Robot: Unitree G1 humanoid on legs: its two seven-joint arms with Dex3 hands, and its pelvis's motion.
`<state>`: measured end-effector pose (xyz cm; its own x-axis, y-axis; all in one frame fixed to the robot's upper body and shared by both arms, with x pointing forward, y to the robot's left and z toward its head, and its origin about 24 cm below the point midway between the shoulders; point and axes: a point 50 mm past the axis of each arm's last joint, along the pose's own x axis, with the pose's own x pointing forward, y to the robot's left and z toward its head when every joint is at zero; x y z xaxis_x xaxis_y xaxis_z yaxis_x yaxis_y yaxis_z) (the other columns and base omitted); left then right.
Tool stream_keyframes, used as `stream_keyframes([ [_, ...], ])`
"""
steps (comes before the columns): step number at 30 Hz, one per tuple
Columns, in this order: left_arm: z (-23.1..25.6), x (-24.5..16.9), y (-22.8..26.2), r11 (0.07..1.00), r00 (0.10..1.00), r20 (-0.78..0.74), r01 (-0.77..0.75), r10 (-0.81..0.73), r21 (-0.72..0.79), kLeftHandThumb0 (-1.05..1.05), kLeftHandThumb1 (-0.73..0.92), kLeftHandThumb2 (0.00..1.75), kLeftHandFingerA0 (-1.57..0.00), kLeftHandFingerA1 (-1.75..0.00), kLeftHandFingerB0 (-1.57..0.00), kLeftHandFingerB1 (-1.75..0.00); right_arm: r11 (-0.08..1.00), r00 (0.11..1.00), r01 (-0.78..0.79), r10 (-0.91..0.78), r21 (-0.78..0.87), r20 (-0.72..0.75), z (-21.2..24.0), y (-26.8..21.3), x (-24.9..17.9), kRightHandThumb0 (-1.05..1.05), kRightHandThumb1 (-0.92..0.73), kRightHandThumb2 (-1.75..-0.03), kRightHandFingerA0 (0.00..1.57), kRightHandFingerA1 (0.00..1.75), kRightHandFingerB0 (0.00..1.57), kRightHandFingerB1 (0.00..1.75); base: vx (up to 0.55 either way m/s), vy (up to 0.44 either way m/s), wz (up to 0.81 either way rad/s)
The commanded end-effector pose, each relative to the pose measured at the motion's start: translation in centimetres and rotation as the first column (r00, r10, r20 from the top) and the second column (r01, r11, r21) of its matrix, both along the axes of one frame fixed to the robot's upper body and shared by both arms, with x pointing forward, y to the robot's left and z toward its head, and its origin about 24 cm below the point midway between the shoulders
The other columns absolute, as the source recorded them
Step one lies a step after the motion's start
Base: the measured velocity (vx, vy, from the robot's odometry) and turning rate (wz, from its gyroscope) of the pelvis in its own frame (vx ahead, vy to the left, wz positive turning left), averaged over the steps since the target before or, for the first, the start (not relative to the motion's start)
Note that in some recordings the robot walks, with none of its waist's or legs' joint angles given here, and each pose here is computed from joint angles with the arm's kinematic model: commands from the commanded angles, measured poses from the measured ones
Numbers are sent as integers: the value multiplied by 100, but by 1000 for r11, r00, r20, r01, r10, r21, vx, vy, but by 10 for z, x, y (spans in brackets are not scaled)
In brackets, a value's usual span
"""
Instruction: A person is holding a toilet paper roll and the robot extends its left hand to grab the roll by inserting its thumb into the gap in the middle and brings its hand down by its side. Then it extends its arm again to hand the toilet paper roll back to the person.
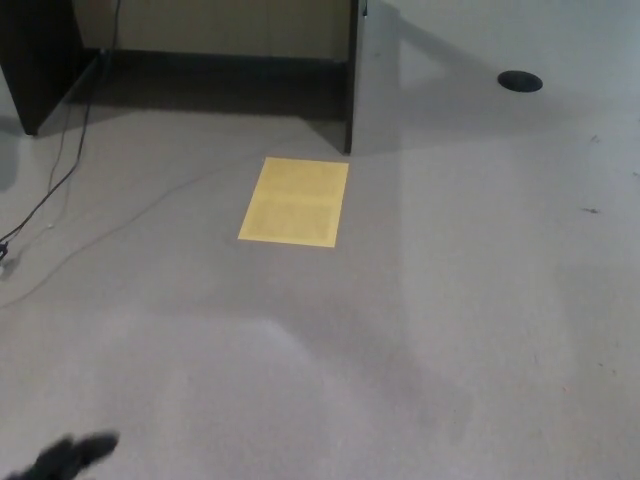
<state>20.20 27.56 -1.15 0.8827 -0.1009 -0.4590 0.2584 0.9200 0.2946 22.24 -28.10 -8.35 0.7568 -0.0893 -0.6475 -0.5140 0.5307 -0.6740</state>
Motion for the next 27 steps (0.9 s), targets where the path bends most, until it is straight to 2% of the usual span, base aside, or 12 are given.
stream_keyframes([
  [1,-52,-64,52,931,943,-29,-323,332,169,-16,42,89,-4,-49,0,-47,999,999,37,-38,-34,-30,1,-15,-7,-36,-67,-60,73,60,55,43,0,0,0],
  [3,-55,-66,52,931,944,-41,-314,327,186,-16,42,89,-4,-49,0,-47,999,999,37,-38,-33,-35,0,-16,-10,-36,-67,-61,72,58,54,43,0,0,0],
  [4,-55,-66,53,930,945,-45,-311,325,196,-27,46,56,-18,-35,-14,-28,999,999,36,-38,-34,-37,-1,-15,-11,-36,-67,-61,72,58,54,43,0,0,0],
  [22,-57,-58,57,934,950,-11,-305,312,189,-27,43,56,-18,-34,-15,-29,998,998,47,-48,-32,-28,2,-14,-3,-36,-68,-61,73,62,57,42,0,0,0],
  [23,-58,-58,56,934,951,-19,-298,308,196,-16,36,87,-8,-50,-6,-49,998,998,52,-53,-27,-27,2,-14,-3,-36,-67,-61,73,63,57,43,0,0,0],
  [24,-58,-58,56,935,952,-19,-296,306,196,-16,35,86,-9,-51,-7,-50,998,998,52,-53,-27,-28,3,-15,-3,-36,-68,-60,72,59,56,43,0,0,0],
  [25,-58,-58,56,935,953,-18,-294,303,197,-29,41,57,-21,-36,-15,-30,998,998,51,-52,-27,-27,3,-15,-3,-36,-68,-61,72,60,57,43,0,0,0],
  [27,-58,-58,56,935,953,-18,-293,302,198,-29,41,57,-21,-36,-15,-30,998,998,50,-51,-27,-27,3,-15,-3,-36,-68,-61,72,60,57,43,0,0,0],
])
